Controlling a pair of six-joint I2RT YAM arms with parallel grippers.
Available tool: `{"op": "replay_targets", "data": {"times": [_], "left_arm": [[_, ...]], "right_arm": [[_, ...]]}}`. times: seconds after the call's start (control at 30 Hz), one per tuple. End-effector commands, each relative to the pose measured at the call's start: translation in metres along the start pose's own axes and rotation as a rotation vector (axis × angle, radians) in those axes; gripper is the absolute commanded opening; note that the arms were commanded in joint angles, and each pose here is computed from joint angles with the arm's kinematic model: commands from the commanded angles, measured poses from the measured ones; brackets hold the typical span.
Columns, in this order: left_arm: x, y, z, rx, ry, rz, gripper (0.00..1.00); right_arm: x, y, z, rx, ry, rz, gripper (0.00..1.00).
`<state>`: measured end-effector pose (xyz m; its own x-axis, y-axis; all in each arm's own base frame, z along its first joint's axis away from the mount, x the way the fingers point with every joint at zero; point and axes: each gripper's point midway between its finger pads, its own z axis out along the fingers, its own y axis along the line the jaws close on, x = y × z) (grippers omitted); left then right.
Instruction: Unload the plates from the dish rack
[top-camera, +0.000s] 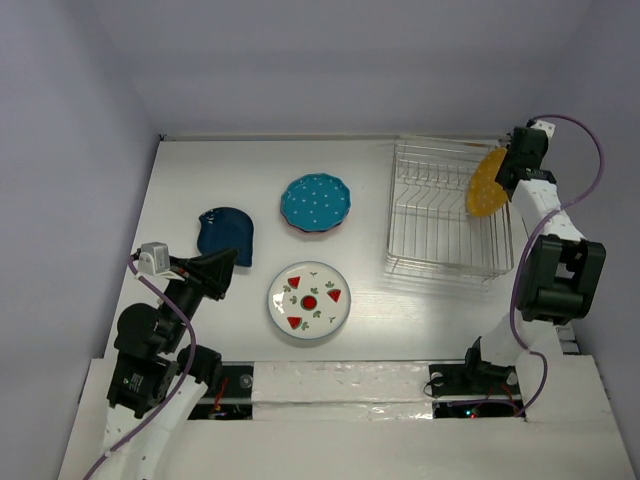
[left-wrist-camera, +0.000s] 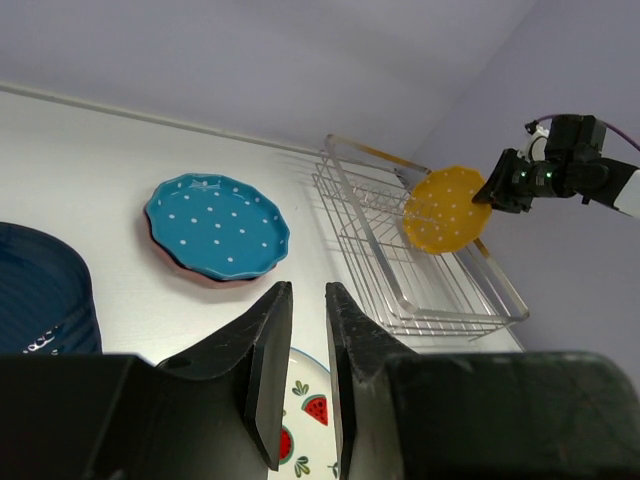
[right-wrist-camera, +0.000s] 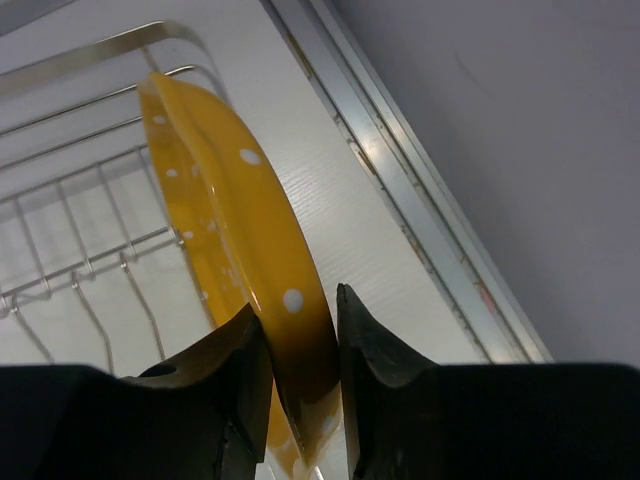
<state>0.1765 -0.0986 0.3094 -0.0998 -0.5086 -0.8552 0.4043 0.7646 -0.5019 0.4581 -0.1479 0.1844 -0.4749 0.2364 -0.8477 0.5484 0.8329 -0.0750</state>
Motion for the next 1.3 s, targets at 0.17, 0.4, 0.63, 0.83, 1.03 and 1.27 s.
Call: {"op": "replay_targets", "data": {"times": [0.17, 0.4, 0.63, 0.83, 1.03, 1.27], "left_arm": [[-0.021, -0.013, -0.004, 0.039, -0.058, 0.009, 0.18], [-0.021, -0.013, -0.004, 0.037, -0.058, 0.009, 0.18], [-0.021, -0.012, -0.003, 0.032, -0.055, 0.008, 0.18], [-0.021, -0.011, -0.003, 0.026, -0.057, 0.005, 0.18], [-0.019, -0.01, -0.002, 0.019, -0.052, 0.005, 0.18], [-0.02, -0.01, -0.002, 0.018, -0.055, 0.005, 0.18]], "right_arm": [[-0.066, -0.023, -0.038, 0.058, -0.163, -0.001, 0.0], [-0.1, -0.012, -0.078, 0.064, -0.263, -0.153, 0.0], [-0.122, -0.009, -0.107, 0.135, -0.364, -0.163, 0.0], [-0.153, -0.013, -0.15, 0.105, -0.461, -0.014, 0.0], [-0.18, -0.006, -0.193, -0.046, -0.524, 0.138, 0.0], [-0.175, 0.017, -0.212, -0.234, -0.511, 0.221, 0.0]]}}
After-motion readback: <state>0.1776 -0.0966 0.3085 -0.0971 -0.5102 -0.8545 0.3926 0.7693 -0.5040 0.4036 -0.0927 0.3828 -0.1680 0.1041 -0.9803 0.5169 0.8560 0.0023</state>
